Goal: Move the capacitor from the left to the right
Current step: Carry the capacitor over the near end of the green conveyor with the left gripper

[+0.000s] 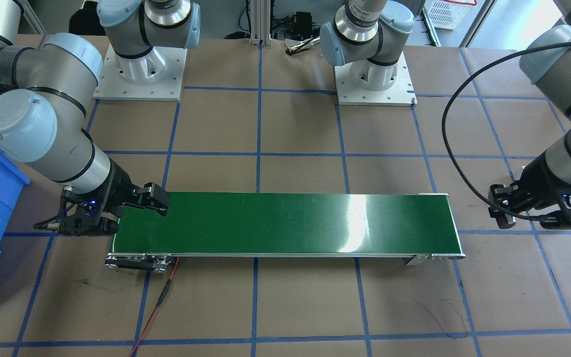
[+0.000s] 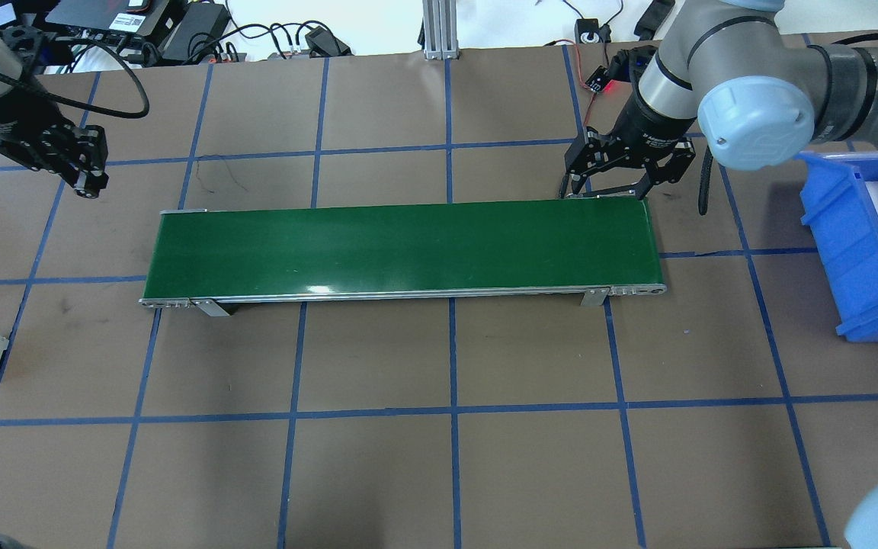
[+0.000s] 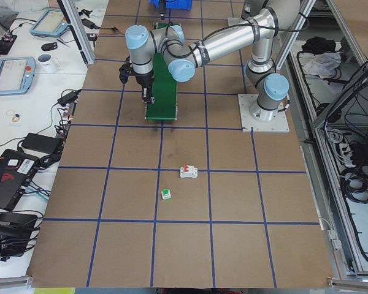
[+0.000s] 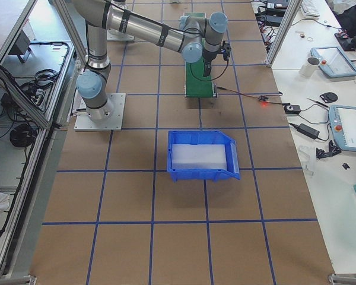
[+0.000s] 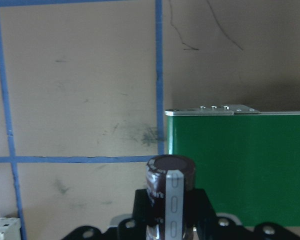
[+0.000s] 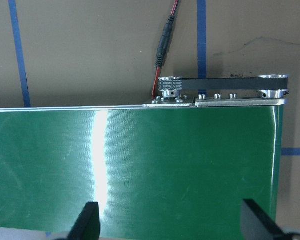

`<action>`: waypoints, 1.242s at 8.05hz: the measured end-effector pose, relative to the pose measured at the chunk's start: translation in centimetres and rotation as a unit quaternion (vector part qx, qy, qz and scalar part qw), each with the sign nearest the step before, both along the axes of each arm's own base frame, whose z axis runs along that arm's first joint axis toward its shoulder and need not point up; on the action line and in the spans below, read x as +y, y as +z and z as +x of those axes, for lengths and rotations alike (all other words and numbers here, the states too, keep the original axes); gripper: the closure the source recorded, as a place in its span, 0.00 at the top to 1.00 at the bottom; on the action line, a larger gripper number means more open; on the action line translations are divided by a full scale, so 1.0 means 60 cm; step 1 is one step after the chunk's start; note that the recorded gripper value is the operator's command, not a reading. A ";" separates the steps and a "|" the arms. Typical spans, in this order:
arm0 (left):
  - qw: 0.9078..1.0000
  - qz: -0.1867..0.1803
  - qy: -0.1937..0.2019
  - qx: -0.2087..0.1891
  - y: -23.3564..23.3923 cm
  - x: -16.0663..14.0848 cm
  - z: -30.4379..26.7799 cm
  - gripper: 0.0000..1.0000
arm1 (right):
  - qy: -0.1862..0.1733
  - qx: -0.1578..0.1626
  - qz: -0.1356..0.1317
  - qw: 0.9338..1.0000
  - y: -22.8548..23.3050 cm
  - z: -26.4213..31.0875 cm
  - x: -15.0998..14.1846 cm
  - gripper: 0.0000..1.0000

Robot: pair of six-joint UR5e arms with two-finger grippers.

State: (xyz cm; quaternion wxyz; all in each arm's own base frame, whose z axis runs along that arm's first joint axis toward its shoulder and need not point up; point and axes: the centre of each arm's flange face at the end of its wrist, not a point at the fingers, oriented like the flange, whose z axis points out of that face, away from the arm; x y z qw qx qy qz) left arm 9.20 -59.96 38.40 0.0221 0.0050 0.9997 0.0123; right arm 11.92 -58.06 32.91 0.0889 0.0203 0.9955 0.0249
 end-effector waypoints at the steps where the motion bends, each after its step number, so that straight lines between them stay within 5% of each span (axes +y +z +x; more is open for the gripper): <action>1: 1.000 0.015 -0.002 0.006 -0.035 -0.011 -0.036 0.00 | -0.003 0.000 0.005 1.000 -0.005 0.000 0.001 1.00; 10: 0.998 0.059 0.018 0.026 -0.172 0.008 -0.124 0.00 | -0.005 -0.040 0.009 0.999 -0.049 0.014 -0.019 1.00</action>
